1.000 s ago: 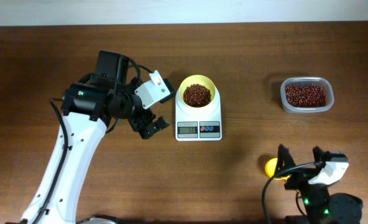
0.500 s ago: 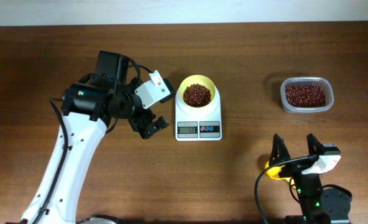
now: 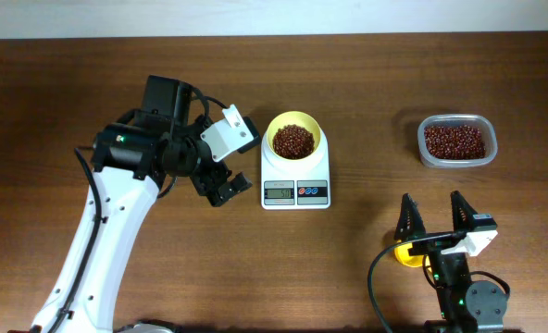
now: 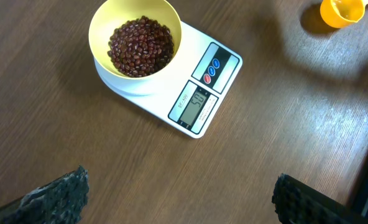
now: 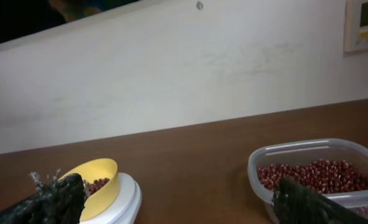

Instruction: Scoop item into bowl and weigh 50g on scale

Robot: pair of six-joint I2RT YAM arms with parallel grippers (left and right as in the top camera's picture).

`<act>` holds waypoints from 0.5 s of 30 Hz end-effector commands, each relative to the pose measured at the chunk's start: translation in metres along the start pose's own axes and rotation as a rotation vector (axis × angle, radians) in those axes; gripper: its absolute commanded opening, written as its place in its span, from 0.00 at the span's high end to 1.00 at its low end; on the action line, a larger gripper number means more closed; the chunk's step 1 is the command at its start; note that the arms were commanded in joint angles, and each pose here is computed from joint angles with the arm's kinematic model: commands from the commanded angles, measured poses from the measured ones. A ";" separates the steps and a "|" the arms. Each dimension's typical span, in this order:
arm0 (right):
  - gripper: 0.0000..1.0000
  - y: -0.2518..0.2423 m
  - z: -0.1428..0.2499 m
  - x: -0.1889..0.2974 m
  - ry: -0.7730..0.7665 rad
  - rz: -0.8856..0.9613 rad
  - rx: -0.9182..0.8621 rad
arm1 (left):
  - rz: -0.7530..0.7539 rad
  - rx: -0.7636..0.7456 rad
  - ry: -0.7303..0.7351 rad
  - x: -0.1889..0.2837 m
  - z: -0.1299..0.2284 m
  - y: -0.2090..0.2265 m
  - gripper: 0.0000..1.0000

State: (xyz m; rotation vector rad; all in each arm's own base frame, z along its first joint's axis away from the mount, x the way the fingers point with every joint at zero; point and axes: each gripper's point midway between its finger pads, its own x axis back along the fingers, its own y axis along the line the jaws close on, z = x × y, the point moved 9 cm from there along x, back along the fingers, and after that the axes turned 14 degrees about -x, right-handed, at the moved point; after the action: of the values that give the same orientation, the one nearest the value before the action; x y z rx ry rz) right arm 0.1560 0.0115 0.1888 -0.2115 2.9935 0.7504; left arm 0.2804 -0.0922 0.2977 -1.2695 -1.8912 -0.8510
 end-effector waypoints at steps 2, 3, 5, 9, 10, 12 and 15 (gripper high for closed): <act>0.01 0.002 0.001 0.000 0.001 -0.027 0.008 | 0.008 -0.012 -0.011 0.000 0.000 -0.001 0.01; 0.01 0.002 0.001 0.000 0.004 -0.025 0.008 | 0.008 -0.012 -0.011 0.000 0.000 -0.001 0.01; 0.01 0.000 0.004 0.000 0.026 -0.015 0.005 | 0.008 -0.012 -0.011 0.000 0.000 -0.001 0.01; 0.02 -0.005 0.014 0.001 0.086 0.017 -0.002 | 0.008 -0.012 -0.011 0.000 0.000 -0.001 0.01; 0.01 -0.006 0.016 0.001 0.101 0.025 -0.004 | 0.008 -0.012 -0.011 0.000 0.000 -0.001 0.01; 0.01 -0.009 0.021 0.002 0.134 0.043 -0.008 | 0.008 -0.012 -0.011 0.000 0.000 -0.001 0.01; 0.01 -0.011 0.025 0.001 0.159 0.056 -0.008 | 0.008 -0.012 -0.011 0.000 0.000 -0.001 0.01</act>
State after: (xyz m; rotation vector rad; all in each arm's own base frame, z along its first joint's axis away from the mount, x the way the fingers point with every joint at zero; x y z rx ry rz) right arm 0.1561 0.0121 0.1659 -0.1752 3.1342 0.7952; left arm 0.2804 -0.0922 0.2977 -1.2695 -1.8912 -0.8510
